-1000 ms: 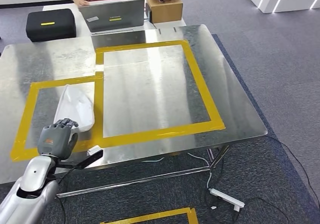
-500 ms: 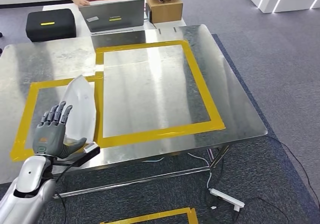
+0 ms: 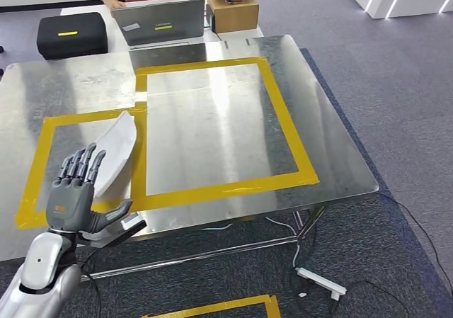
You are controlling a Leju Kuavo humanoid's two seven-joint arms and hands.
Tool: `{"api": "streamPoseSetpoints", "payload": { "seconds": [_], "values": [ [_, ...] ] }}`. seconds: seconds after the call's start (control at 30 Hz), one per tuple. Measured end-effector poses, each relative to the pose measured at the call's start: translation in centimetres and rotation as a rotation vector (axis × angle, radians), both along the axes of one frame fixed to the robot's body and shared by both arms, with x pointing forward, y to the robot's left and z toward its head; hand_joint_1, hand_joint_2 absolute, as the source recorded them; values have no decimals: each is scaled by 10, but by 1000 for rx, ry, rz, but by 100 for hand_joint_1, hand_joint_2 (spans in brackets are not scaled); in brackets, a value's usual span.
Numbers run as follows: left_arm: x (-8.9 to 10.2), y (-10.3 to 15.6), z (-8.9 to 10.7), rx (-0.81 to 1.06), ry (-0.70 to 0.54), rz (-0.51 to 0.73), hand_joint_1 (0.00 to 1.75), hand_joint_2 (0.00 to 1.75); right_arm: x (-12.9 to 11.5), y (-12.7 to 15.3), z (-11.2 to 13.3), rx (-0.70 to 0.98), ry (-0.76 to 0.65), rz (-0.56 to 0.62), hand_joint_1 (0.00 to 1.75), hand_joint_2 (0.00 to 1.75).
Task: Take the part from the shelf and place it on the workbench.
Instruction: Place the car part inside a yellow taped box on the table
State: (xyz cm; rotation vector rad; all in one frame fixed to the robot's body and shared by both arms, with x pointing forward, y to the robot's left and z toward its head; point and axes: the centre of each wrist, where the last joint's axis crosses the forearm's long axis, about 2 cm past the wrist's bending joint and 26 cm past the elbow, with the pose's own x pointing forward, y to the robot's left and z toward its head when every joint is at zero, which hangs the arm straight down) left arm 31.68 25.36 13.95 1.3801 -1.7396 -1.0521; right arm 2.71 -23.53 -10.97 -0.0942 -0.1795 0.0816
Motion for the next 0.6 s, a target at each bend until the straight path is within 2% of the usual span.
{"api": "streamPoseSetpoints", "payload": {
  "seconds": [0.4, 0.6],
  "values": [
    [-19, 0, -1, -51, -42, -42, 0, 0, 1, 8, 1, 9, 25, 3, 0, 0],
    [-22, -1, 1, -59, -58, -46, 0, 0, 3, 10, 1, 11, 22, 3, 0, 0]
  ]
}}
